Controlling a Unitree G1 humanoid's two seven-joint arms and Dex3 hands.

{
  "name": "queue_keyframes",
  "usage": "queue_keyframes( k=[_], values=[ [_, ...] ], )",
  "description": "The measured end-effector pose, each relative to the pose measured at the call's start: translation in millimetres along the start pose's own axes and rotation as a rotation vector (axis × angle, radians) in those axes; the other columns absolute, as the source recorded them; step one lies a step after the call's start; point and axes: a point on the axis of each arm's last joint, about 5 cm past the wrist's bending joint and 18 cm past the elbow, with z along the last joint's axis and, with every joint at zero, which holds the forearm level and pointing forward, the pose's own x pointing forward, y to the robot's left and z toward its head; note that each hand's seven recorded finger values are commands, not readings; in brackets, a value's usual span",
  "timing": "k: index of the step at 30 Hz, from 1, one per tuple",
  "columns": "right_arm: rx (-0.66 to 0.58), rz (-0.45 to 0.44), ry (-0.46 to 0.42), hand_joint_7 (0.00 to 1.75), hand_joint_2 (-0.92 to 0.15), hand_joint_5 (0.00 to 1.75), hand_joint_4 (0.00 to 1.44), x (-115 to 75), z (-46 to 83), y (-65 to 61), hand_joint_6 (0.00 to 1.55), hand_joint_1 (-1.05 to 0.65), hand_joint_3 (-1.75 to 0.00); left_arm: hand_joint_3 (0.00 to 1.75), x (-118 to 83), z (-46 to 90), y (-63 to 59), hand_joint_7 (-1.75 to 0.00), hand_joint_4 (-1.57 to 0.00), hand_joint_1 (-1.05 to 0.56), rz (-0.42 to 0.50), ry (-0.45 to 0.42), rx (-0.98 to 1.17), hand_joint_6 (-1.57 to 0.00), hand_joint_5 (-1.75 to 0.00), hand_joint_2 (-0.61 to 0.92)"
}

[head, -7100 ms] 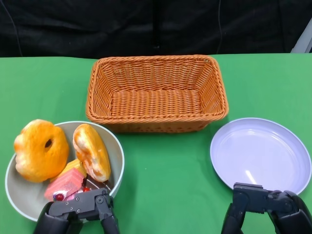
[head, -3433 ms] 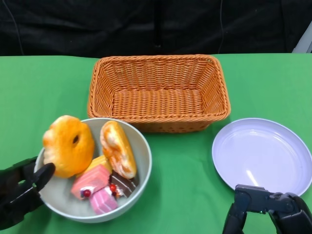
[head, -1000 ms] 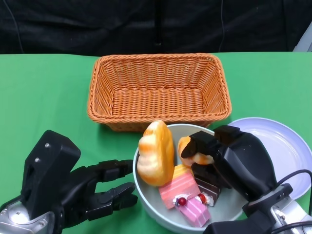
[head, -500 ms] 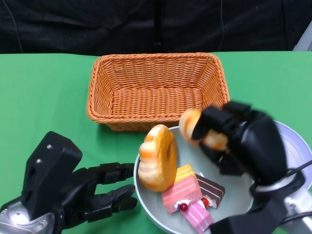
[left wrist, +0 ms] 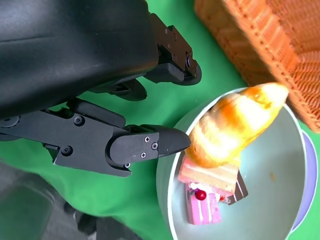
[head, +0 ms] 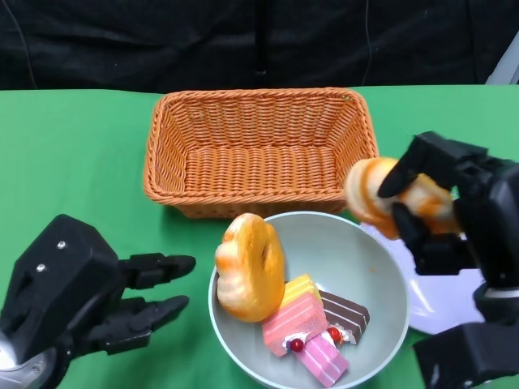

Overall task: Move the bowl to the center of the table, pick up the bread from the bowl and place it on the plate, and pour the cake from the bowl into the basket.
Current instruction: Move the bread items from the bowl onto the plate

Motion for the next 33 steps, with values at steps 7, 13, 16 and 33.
queue_keyframes(
  k=[7,13,16,33],
  values=[
    [-0.070,0.007,0.063,1.55,-0.09,1.75,1.03,-5.2,-13.7,-16.5,0.85,-0.10,-1.73,0.44,-14,2.0,2.6,-0.04,-0.42,-0.42,0.049,-0.057,0.101,-0.42,-0.33,0.92],
    [-0.197,0.108,0.141,1.58,-0.14,1.75,1.02,-17.2,-30.7,-22.2,0.81,-0.10,-1.60,0.45,-21,4.3,-0.5,-0.03,-0.41,-0.41,0.060,-0.082,0.131,-0.41,-0.35,0.92],
    [-0.230,0.184,0.190,1.50,-0.15,1.75,1.01,-22.8,-36.5,-23.3,0.84,-0.06,-1.46,0.45,-24,4.0,-2.0,-0.03,-0.41,-0.42,0.065,-0.084,0.142,-0.42,-0.36,0.92],
    [-0.376,0.644,0.413,0.00,-0.92,0.62,0.05,-19.9,-33.2,-29.7,0.05,-0.76,-0.11,0.42,-26,4.4,-4.4,-0.03,-0.38,-0.41,0.070,-0.099,0.131,-0.44,-0.39,0.92]
  ],
)
